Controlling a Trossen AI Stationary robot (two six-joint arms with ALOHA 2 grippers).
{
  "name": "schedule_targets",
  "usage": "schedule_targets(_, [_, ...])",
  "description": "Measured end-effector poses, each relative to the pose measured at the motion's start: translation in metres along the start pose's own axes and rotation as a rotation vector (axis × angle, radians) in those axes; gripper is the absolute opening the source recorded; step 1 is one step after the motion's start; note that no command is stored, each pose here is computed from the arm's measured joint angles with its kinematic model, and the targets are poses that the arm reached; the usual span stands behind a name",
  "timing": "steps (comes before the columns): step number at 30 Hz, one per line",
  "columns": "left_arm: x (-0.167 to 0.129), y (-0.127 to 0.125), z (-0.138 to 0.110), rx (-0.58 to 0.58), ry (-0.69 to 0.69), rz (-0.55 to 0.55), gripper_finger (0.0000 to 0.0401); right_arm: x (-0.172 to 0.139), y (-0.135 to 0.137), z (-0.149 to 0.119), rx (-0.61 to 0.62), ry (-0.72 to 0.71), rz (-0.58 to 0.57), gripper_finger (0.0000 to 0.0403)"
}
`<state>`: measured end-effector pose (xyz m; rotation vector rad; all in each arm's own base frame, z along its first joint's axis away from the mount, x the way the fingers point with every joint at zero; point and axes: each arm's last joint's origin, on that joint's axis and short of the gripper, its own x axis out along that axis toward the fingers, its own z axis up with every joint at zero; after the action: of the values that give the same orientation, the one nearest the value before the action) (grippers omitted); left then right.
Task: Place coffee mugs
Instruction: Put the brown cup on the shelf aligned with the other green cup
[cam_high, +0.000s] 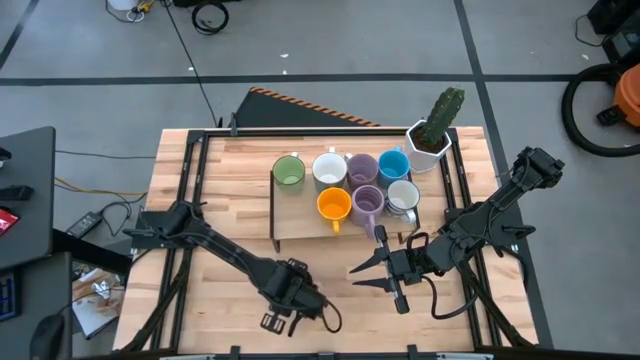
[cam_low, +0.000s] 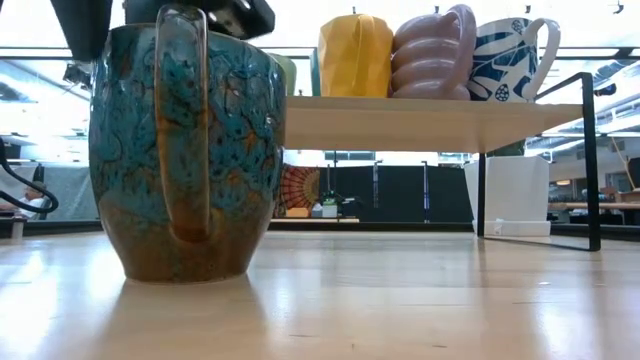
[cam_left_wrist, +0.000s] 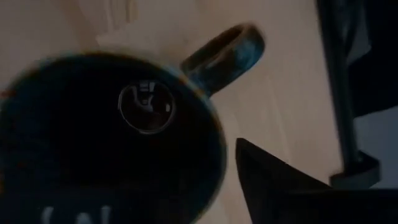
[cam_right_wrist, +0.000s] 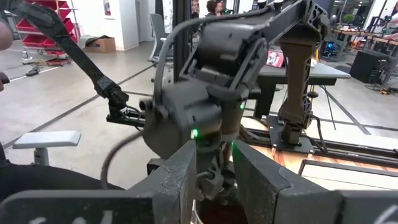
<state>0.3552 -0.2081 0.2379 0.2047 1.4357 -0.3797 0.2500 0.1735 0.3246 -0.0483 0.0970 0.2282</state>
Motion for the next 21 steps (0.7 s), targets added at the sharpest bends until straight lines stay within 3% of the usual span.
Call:
schedule_targets(5, [-0.015, -0.006, 0.006, -0.073, -0.064, 0.03, 0.0172, 0.0, 0.0, 0.0, 0.0, 0.0, 0.0, 0.0112])
schedule_targets(9, [-0.02, -0.007, 0.009, -0.218, -0.117, 0.097, 0.0197, 0.0, 0.0, 0.0, 0.0, 0.0, 0.0, 0.0112])
schedule_targets(17, [-0.013, -0.004, 0.014, -0.435, -0.194, 0.13, 0.0192, 0.0, 0.0, 0.0, 0.001, -0.003, 0.0, 0.0112])
schedule_targets(21, [-0.005, -0.003, 0.014, -0.484, -0.205, 0.151, 0.0185, 0.0, 0.0, 0.0, 0.001, -0.003, 0.0, 0.0112])
